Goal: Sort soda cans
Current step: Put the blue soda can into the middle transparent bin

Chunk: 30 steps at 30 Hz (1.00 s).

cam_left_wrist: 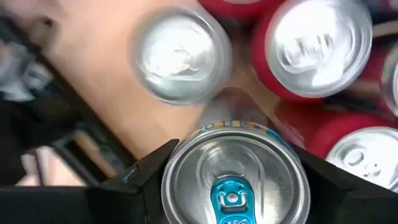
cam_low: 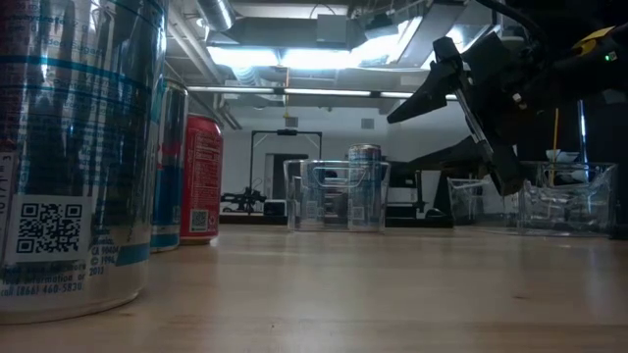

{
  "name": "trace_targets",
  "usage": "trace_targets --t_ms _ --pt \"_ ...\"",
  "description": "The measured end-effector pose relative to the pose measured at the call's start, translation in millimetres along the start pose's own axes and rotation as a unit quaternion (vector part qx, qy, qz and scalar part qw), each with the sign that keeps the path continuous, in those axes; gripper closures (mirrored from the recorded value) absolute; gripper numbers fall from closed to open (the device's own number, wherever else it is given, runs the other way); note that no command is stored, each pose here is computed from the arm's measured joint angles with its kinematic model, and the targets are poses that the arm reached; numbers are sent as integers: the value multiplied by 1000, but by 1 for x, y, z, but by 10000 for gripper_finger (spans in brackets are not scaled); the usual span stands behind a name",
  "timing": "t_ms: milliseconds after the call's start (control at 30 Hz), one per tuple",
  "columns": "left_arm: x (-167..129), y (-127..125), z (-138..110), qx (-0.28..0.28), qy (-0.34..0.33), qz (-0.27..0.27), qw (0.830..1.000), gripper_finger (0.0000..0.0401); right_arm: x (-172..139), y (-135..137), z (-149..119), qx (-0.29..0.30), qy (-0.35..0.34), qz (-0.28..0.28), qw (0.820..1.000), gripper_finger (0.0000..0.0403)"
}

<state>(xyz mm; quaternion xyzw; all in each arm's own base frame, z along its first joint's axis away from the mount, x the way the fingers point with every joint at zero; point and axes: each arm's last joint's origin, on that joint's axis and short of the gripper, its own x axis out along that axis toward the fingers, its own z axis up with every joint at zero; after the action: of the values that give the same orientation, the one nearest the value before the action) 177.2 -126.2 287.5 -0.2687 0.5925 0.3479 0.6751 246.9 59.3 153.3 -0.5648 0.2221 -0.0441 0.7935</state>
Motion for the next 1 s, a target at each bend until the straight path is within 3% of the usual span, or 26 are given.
trace_targets --t_ms 100,467,767,1000 --pt "-17 11 3 -5 -9 -1 1000 173 0 0 0 0 0 0 1000 93" --pt "-61 21 11 1 -29 -91 995 173 0 0 0 0 0 -1 1000 93" --pt "-103 30 32 18 -113 -146 983 173 0 -1 0 2 -1 -3 1000 93" --pt "-115 39 69 41 -217 -120 968 173 0 -1 0 2 -1 -3 1000 93"
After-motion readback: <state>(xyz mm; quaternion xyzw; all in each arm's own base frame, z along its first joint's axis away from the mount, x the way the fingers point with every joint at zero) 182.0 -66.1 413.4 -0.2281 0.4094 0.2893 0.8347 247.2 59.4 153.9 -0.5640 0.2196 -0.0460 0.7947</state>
